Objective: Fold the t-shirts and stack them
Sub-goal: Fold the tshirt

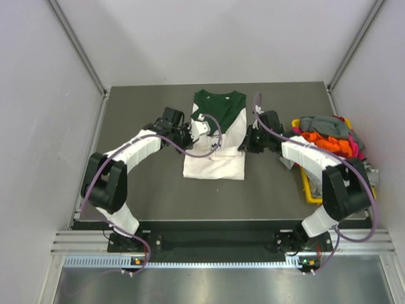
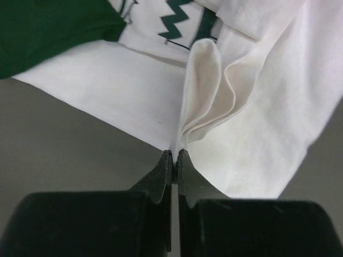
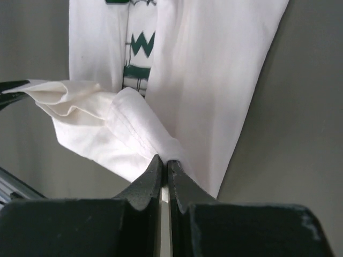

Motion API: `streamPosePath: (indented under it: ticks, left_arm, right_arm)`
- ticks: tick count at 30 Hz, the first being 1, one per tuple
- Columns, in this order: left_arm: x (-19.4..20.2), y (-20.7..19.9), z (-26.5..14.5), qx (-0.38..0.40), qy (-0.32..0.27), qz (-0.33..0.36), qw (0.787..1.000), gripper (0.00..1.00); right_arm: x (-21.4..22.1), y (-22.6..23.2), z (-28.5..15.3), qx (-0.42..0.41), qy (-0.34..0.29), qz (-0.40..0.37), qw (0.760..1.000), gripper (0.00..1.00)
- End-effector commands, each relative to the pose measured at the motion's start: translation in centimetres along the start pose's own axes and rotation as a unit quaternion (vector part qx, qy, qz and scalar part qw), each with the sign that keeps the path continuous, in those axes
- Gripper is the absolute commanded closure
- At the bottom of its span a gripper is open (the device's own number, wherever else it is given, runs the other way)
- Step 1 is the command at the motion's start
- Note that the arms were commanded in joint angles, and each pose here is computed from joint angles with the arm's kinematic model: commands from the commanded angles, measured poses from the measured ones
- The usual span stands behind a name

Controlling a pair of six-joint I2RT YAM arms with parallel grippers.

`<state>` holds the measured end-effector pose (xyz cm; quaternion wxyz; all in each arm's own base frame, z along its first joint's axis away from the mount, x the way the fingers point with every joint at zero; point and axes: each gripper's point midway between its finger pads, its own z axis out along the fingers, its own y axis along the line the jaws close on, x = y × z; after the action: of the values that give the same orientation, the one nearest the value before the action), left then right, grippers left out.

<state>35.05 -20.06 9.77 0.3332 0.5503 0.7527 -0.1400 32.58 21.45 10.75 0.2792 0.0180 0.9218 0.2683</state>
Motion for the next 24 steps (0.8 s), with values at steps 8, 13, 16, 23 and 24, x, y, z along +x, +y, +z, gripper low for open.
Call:
streamPosePath:
  ticks: [8,13,16,23,24]
  left_arm:
    - [-1.8,9.3,3.4,-0.093,-0.017,-0.052,0.994,1.0]
    - [-1.5,11.1,4.5,-0.109,-0.027,-0.065,0.992,1.0]
    - [-1.8,11.4,5.5,-0.099,-0.034,-0.063,0.993,1.0]
    - [-0.6,12.1,7.3,-0.099,-0.017,-0.071,0.992,0.76]
    - [-0.7,12.7,7.2,-0.11,-0.015,-0.074,0.991,0.68]
  right_arm:
    - [-6.4,-2.0,4.5,-0.007,-0.011,-0.029,1.0,1.0]
    - [-7.6,-3.4,6.1,0.002,-0.014,-0.017,1.0,1.0]
    - [-8.6,-4.8,6.5,0.021,-0.022,-0.006,1.0,1.0]
    - [-10.0,-7.2,7.3,0.046,-0.034,0.005,0.998,0.62]
    - [-10.7,-7.2,6.8,0.049,-0.044,0.002,0.998,0.57]
